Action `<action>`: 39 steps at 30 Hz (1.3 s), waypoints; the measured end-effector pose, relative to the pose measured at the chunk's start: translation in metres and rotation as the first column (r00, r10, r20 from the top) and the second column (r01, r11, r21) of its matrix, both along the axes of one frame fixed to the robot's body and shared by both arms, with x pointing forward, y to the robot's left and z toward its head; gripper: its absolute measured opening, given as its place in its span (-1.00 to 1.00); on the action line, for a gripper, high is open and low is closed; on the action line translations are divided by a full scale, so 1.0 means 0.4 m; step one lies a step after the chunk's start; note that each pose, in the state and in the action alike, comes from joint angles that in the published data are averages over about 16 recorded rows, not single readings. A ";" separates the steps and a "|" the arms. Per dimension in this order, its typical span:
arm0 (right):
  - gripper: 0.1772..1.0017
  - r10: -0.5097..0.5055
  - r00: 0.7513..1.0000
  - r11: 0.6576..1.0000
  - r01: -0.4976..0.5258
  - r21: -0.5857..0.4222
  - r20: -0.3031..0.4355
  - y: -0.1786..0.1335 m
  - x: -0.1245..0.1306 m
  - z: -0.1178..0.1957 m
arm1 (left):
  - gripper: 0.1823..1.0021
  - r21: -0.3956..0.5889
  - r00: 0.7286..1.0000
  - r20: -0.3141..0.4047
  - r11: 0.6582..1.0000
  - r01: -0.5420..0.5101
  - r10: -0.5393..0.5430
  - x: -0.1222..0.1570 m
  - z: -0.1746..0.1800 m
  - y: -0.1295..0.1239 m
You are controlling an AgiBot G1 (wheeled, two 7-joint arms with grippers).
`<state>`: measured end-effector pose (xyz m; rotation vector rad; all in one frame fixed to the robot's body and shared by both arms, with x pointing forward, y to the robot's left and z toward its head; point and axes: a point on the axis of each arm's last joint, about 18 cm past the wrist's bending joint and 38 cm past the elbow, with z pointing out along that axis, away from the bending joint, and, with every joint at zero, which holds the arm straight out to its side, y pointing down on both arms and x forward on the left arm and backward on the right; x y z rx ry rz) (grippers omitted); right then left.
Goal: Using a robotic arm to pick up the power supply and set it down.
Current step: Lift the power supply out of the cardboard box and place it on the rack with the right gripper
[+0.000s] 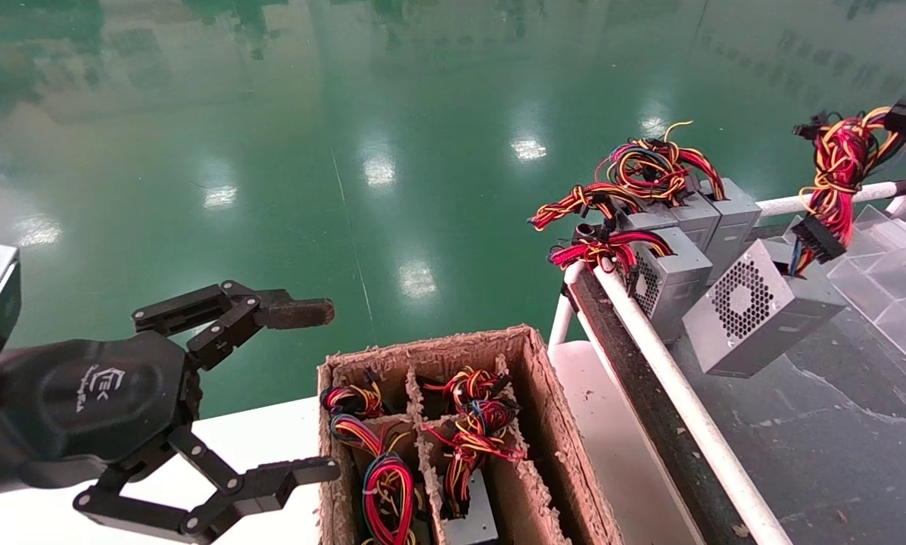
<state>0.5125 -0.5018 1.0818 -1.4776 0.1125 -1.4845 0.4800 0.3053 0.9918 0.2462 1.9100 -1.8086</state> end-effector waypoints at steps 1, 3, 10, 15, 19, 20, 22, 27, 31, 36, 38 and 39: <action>-0.95 -0.008 1.000 1.000 0.008 0.000 -0.002 -0.003 0.006 -0.002 | 1.00 0.000 1.000 0.000 1.000 0.000 0.000 0.000 0.000 0.000; -0.95 -0.021 1.000 1.000 0.021 0.001 -0.007 -0.009 0.019 -0.004 | 1.00 0.000 1.000 0.000 1.000 0.000 0.000 0.000 0.000 0.000; -0.95 -0.055 0.998 0.998 0.055 0.006 -0.021 -0.015 0.071 -0.007 | 1.00 0.000 1.000 0.000 1.000 0.000 0.000 0.000 0.000 0.000; -0.95 -0.063 0.998 0.998 0.064 0.013 -0.030 -0.002 0.115 -0.003 | 1.00 0.000 1.000 0.000 1.000 0.000 0.000 0.000 0.000 0.000; -0.95 -0.063 0.997 0.998 0.063 0.018 -0.036 0.018 0.153 0.005 | 1.00 0.000 1.000 0.000 1.000 0.000 0.000 0.000 0.000 0.000; -0.95 -0.062 0.997 0.998 0.062 0.018 -0.037 0.024 0.163 0.008 | 1.00 0.000 1.000 0.000 1.000 0.000 0.000 0.000 0.000 0.000; -0.95 -0.059 0.997 0.998 0.060 0.020 -0.040 0.037 0.182 0.013 | 1.00 0.000 1.000 0.000 1.000 0.000 0.000 0.000 0.000 0.000; -0.95 -0.048 0.998 0.999 0.049 0.021 -0.050 0.072 0.226 0.024 | 1.00 0.000 1.000 0.000 1.000 0.000 0.000 0.000 0.000 0.000; -0.95 -0.040 0.997 0.999 0.041 0.016 -0.059 0.098 0.255 0.030 | 1.00 0.000 1.000 0.000 1.000 0.000 0.000 0.000 0.000 0.000; -0.95 -0.034 0.997 0.999 0.035 0.014 -0.067 0.119 0.281 0.035 | 1.00 0.000 1.000 0.000 1.000 0.000 0.000 0.000 0.000 0.000; -0.95 -0.032 0.997 0.999 0.033 0.015 -0.071 0.125 0.288 0.035 | 1.00 0.000 1.000 0.000 1.000 0.000 0.000 0.000 0.000 0.000; -0.95 -0.030 0.997 0.999 0.032 0.015 -0.072 0.126 0.290 0.035 | 1.00 0.000 1.000 0.000 1.000 0.000 0.000 0.000 0.000 0.000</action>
